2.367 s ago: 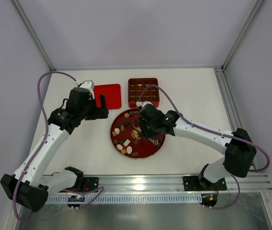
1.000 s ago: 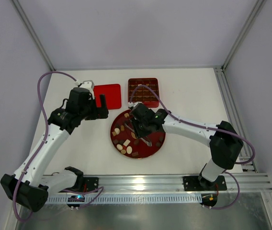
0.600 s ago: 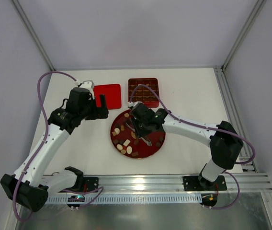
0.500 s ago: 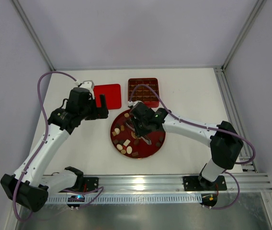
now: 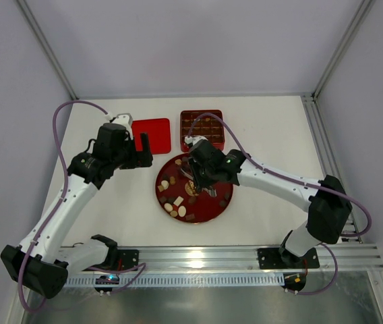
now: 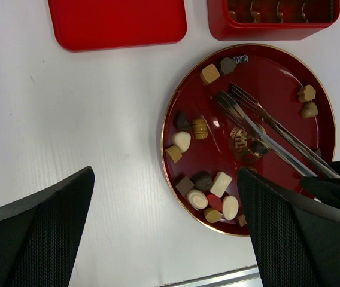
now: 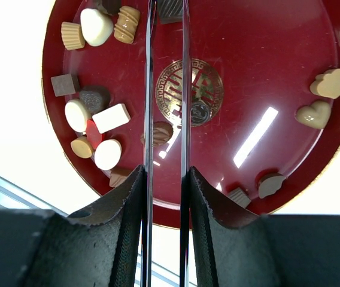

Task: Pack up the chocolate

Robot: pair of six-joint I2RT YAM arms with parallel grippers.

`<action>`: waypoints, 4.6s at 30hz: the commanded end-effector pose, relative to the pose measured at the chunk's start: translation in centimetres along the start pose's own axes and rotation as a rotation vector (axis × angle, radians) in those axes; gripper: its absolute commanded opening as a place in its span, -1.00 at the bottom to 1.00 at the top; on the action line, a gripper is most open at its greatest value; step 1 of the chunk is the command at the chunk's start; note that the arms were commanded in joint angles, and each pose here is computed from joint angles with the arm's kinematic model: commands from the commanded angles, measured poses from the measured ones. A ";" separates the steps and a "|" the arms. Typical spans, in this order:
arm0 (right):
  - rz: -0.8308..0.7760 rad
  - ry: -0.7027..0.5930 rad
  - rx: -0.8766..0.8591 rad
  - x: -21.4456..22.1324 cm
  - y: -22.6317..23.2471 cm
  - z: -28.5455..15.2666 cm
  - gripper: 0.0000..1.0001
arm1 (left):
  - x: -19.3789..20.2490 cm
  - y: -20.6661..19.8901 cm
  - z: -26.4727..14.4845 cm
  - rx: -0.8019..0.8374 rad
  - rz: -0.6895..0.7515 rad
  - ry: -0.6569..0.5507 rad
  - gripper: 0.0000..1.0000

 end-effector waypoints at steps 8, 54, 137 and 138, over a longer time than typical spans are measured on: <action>0.024 -0.108 0.010 -2.1 -0.8 -2.9 -0.30 | -1.2 -0.6 -1.0 0.034 -0.006 -0.054 0.99; 0.275 -0.236 0.266 -13.8 -19.4 2.2 -0.30 | -1.5 -0.6 -1.0 0.015 0.018 -0.043 0.99; 0.008 -0.139 -0.087 -2.8 3.0 -2.5 -0.15 | -2.5 -1.1 -2.7 0.042 -0.014 -0.082 0.99; 0.001 -0.125 -0.086 -2.6 3.1 -2.1 -0.15 | -2.5 -1.1 -2.7 0.041 -0.014 -0.084 1.00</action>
Point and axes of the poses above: each gripper's point midway between its finger pads, its own z axis out along the fingers, its own y axis along the line the jaws close on, x = y × z, the point moved 9 cm from there along -z, back along the fingers, and after that the axes turned 9 degrees about -z, right-handed, at the moved point
